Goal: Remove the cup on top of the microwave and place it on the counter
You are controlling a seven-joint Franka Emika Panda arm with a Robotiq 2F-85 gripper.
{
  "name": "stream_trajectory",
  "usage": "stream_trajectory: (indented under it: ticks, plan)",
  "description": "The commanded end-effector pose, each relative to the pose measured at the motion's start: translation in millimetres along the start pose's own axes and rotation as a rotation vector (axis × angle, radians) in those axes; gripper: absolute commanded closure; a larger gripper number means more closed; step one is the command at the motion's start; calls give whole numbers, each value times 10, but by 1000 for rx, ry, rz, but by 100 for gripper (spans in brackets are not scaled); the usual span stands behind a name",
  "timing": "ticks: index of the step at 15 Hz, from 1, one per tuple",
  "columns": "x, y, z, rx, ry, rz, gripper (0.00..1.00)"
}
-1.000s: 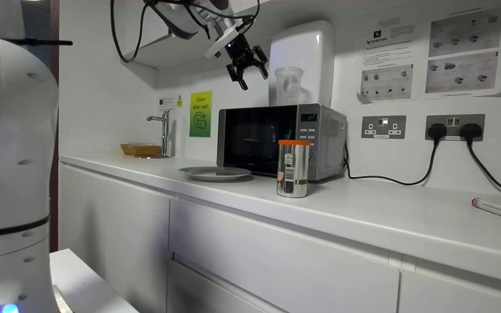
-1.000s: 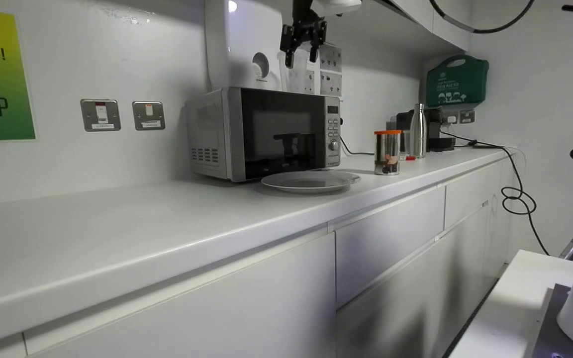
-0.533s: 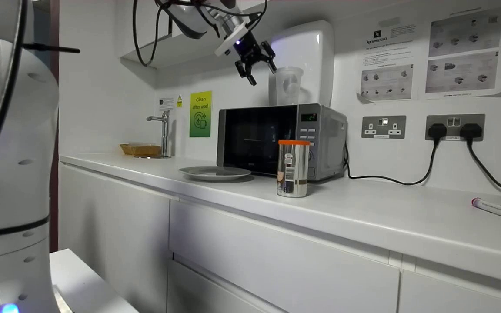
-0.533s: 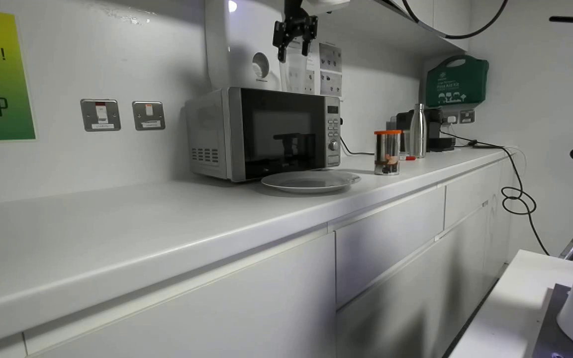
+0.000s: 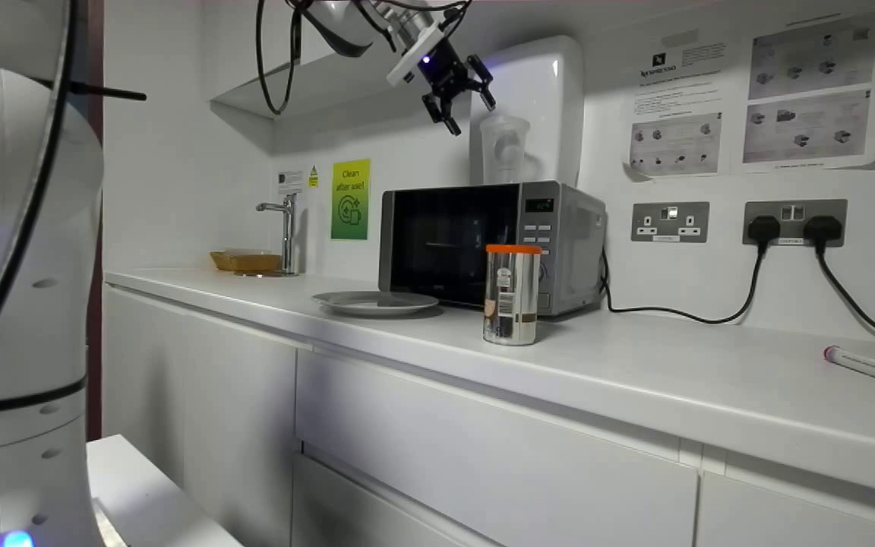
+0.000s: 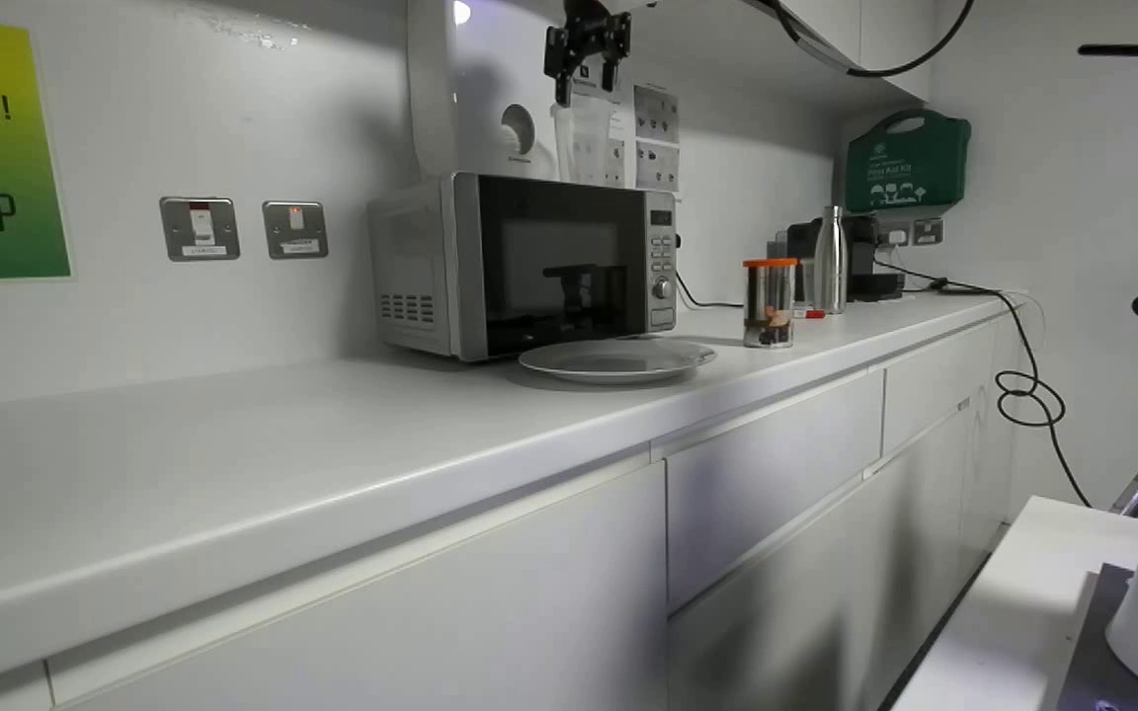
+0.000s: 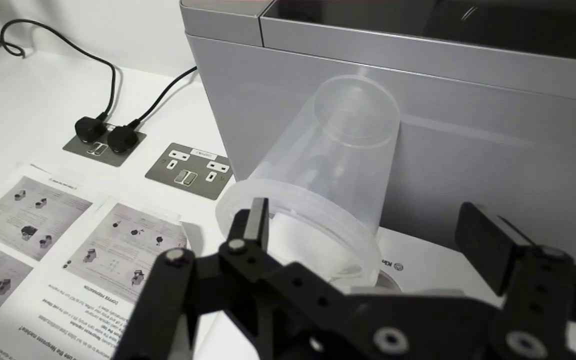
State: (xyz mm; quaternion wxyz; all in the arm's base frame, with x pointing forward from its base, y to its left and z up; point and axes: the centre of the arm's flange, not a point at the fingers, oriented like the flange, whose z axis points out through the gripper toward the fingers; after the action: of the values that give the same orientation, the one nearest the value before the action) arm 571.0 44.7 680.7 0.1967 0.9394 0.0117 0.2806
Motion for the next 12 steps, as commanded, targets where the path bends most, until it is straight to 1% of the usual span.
stream_trajectory:
  ticks: [1, 7, 12]
  plan:
    - [251, 62, -9, -4, -25, -31, 0]
    - [416, 12, 102, 13, -47, -75, 0]
    - [441, -44, 249, 36, -76, -92, 0]
